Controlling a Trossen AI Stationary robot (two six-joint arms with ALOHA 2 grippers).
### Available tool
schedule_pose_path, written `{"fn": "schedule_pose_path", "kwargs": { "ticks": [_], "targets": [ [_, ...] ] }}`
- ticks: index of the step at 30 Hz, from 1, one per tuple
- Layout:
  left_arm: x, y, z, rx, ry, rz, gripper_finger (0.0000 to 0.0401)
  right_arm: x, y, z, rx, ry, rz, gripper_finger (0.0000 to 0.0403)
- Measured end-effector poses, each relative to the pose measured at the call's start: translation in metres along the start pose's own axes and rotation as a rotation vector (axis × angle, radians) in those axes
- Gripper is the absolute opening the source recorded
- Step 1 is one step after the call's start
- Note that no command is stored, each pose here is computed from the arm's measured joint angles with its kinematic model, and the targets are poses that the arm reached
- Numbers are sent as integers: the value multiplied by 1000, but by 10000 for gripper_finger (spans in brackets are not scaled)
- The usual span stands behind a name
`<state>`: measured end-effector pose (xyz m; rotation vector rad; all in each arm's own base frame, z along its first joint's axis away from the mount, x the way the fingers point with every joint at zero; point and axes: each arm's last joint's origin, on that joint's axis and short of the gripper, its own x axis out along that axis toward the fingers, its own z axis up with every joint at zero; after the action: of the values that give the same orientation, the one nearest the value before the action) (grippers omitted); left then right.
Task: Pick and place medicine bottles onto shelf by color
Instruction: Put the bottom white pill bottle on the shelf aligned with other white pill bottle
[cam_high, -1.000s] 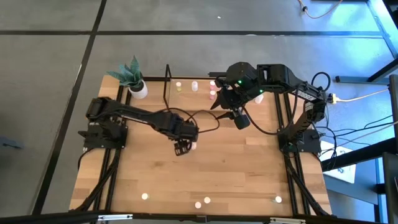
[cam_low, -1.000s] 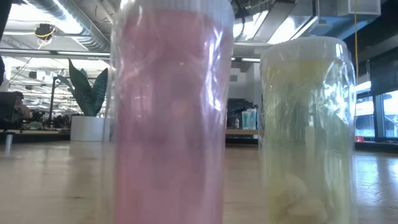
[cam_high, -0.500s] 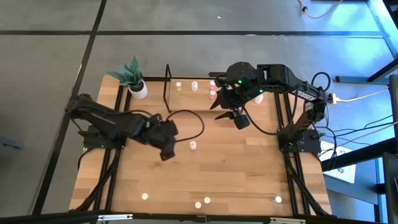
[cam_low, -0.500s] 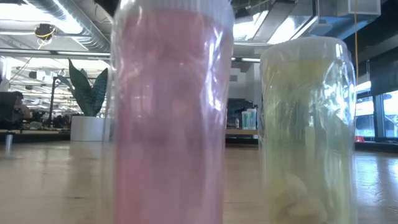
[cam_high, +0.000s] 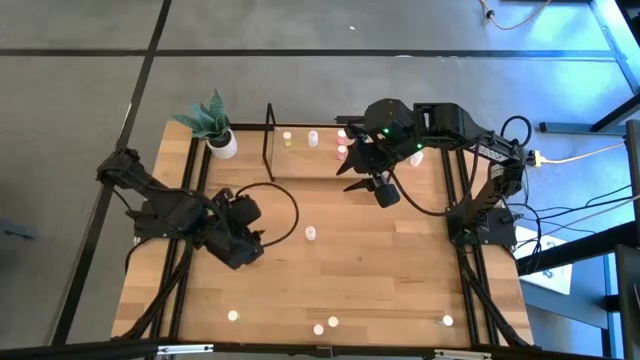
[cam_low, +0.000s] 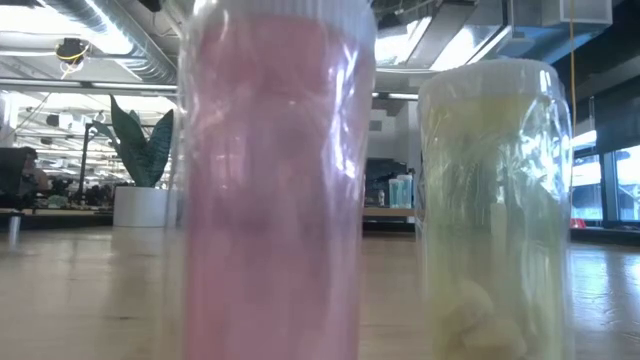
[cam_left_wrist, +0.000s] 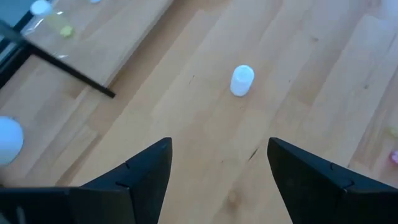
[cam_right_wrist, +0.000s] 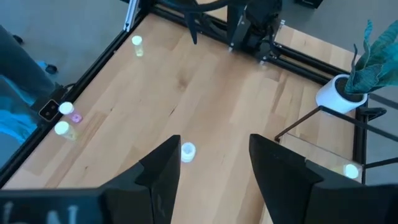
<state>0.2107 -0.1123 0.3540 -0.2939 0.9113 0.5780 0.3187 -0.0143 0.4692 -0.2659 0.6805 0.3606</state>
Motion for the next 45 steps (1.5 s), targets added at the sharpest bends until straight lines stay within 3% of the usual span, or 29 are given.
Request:
{"fn": "schedule_pose_path", "kwargs": {
  "ticks": [14,29,33,39,45],
  "targets": [
    [-12,-5,-19,-59,4,-13,257,14,-3,-3,59,49,20,193],
    [-29,-4,-35,-51,-82,-24,257,110,21,-6,-176,253,100,193],
    [-30,-4,-37,-37,-85,-25,257,133,28,-8,-195,292,121,193],
    [-30,-4,-37,-38,-86,-24,257,157,37,-9,-244,370,25,193],
    [-30,-4,-37,-38,-86,-24,257,192,39,-19,-254,423,73,193]
  ]
}}
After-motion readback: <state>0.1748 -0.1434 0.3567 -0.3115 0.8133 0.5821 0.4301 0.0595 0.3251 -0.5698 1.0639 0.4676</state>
